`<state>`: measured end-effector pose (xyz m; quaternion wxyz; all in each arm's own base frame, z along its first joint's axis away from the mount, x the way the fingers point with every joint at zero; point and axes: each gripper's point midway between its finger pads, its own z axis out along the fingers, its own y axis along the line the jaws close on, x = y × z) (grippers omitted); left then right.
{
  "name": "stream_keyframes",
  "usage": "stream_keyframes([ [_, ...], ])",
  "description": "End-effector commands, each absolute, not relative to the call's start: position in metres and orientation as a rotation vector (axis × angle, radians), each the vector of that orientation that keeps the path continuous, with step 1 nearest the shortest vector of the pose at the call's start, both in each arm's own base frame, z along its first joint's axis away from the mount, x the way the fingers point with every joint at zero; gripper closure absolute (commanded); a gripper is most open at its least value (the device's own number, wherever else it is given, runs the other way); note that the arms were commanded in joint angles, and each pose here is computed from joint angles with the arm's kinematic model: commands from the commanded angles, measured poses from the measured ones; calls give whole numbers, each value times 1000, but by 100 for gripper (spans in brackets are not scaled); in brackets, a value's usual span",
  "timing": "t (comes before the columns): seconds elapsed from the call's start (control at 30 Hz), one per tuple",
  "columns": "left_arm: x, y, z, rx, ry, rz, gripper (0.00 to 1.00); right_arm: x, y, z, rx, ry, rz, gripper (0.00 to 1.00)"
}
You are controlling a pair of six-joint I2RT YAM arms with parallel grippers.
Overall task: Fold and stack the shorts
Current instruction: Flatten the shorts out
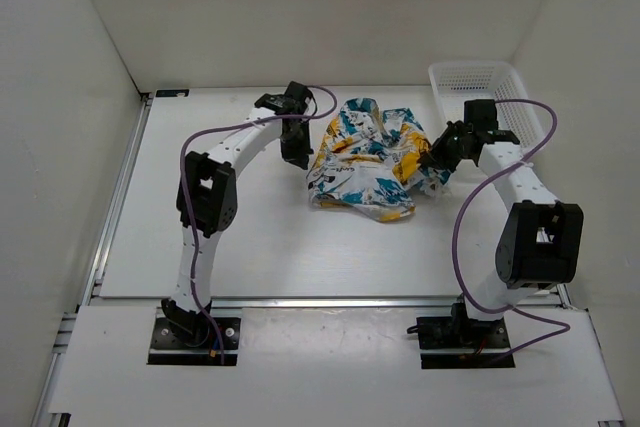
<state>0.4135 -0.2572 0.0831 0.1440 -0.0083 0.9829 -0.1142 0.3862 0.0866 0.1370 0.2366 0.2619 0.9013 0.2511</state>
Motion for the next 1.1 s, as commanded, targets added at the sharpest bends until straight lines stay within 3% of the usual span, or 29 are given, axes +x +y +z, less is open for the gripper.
stream_keyframes([
  [0.0,418,-246,161,33,2688,-462,89,391,89,162,619,2453,632,100],
  [0.03,414,-243,163,54,2694,-454,80,388,89,160,624,2464,630,100],
  [0.07,404,-254,162,140,2703,-459,53,388,89,160,611,2466,625,100],
  [0.1,398,-256,160,174,2710,-414,37,386,87,155,620,2476,612,100],
  [0.2,376,-271,143,288,2740,-229,5,381,87,143,634,2506,604,100],
  [0.23,374,-276,141,309,2736,-199,1,381,87,143,634,2506,604,100],
  [0.4,374,-287,109,307,2775,-113,1,372,86,140,628,2520,598,100],
  [0.53,377,-290,87,313,2806,-89,10,363,82,136,646,2539,565,100],
  [0.67,383,-288,82,329,2806,-80,39,360,80,138,634,2529,549,100],
  [0.7,390,-279,78,298,2817,-68,60,360,80,138,634,2529,549,100],
  [0.83,395,-270,78,270,2842,-125,90,357,79,140,622,2531,545,100],
  [0.93,402,-253,95,231,2828,-126,90,358,79,144,609,2529,543,100],
  [1.07,410,-214,168,135,2717,-196,90,355,74,160,534,2512,502,100],
])
